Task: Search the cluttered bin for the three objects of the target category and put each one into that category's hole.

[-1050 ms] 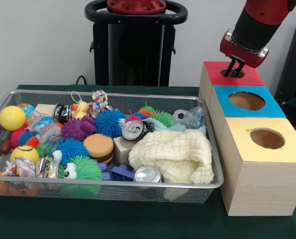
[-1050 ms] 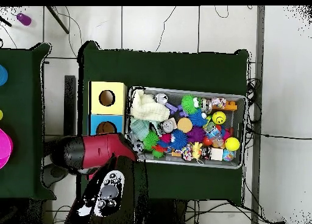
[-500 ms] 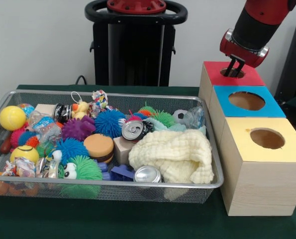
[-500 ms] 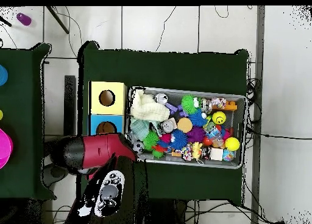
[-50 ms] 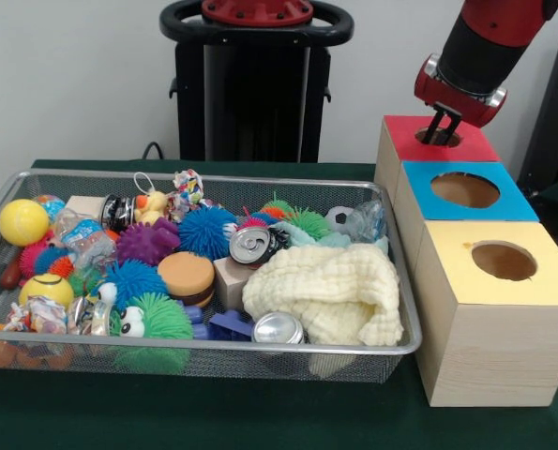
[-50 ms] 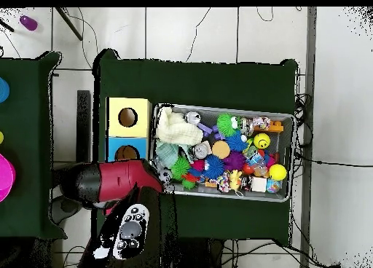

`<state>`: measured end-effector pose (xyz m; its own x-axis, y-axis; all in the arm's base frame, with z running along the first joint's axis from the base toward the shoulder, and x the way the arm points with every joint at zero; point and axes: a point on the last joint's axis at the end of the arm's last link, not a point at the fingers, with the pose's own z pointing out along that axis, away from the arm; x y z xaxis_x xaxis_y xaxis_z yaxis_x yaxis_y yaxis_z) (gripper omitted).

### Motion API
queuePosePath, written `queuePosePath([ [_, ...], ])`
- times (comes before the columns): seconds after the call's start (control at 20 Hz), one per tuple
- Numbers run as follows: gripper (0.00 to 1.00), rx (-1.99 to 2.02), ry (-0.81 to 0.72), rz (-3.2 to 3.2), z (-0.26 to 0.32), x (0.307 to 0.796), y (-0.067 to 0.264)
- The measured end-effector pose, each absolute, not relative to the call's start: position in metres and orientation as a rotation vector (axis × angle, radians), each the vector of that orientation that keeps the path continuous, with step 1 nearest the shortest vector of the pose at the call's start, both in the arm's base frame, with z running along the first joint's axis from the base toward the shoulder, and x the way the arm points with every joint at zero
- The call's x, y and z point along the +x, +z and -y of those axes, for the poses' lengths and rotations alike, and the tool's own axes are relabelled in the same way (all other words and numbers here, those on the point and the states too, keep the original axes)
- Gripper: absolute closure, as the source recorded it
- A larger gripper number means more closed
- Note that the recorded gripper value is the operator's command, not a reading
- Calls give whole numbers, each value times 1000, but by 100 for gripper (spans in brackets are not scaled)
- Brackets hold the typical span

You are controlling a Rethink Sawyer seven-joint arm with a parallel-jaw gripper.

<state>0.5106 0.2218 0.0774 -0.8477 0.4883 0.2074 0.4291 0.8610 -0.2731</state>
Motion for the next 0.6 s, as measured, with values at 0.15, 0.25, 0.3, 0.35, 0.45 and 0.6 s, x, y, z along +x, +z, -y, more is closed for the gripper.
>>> queuePosePath([
  [0.15, 0, -683, 342, 2745, -216, 506, 78],
  [0.25, 0, -681, 352, 2739, -212, 506, 80],
  [0.3, 0, -685, 353, 2735, -210, 508, 82],
  [0.35, 0, -686, 352, 2734, -210, 508, 83],
  [0.45, 0, -686, 351, 2735, -210, 508, 84],
  [0.6, 0, -685, 352, 2735, -210, 508, 84],
])
